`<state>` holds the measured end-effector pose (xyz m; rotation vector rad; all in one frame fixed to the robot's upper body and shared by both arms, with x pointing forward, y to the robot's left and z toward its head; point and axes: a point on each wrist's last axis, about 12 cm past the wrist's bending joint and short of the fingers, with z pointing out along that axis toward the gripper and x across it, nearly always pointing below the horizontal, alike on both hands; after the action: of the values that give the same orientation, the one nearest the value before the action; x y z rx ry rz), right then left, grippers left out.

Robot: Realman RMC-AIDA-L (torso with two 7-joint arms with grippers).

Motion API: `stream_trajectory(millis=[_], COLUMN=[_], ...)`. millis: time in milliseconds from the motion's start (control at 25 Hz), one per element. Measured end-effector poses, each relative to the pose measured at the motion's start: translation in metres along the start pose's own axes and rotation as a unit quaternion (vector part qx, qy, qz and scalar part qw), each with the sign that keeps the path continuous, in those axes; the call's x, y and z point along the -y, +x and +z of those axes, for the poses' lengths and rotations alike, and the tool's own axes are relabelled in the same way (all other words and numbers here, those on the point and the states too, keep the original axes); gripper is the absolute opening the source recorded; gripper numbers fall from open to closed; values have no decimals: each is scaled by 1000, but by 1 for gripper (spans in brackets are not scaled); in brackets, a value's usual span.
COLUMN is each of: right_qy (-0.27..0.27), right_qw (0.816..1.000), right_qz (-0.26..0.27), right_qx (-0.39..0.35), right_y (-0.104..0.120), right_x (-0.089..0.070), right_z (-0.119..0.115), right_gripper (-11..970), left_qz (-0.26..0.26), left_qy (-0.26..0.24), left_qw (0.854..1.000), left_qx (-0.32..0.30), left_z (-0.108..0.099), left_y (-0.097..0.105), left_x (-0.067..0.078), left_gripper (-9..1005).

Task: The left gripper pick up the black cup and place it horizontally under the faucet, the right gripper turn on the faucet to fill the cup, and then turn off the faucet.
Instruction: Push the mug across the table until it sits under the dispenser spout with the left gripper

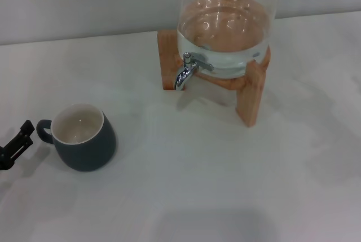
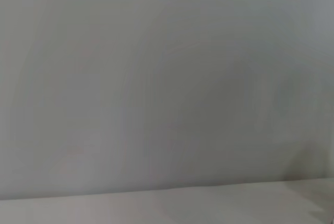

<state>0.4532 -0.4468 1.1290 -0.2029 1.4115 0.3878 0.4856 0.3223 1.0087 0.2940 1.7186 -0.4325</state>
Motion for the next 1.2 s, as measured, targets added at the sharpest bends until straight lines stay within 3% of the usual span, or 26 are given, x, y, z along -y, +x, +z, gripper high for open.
stream_trajectory(millis=[520,1200], right_qy=[0,2], right_qw=[1000,1000], right_qz=[-1,-2], right_qx=[2,6], right_y=[-1,-2], right_x=[1,2], right_z=[2,4], right_gripper=[770,770], left_qz=[4,21], left_qy=[18,7], left_qw=[1000,998], left_qx=[-18,-60], left_z=[3,6], left_y=[5,12], left_x=[6,1], left_gripper=[864,862])
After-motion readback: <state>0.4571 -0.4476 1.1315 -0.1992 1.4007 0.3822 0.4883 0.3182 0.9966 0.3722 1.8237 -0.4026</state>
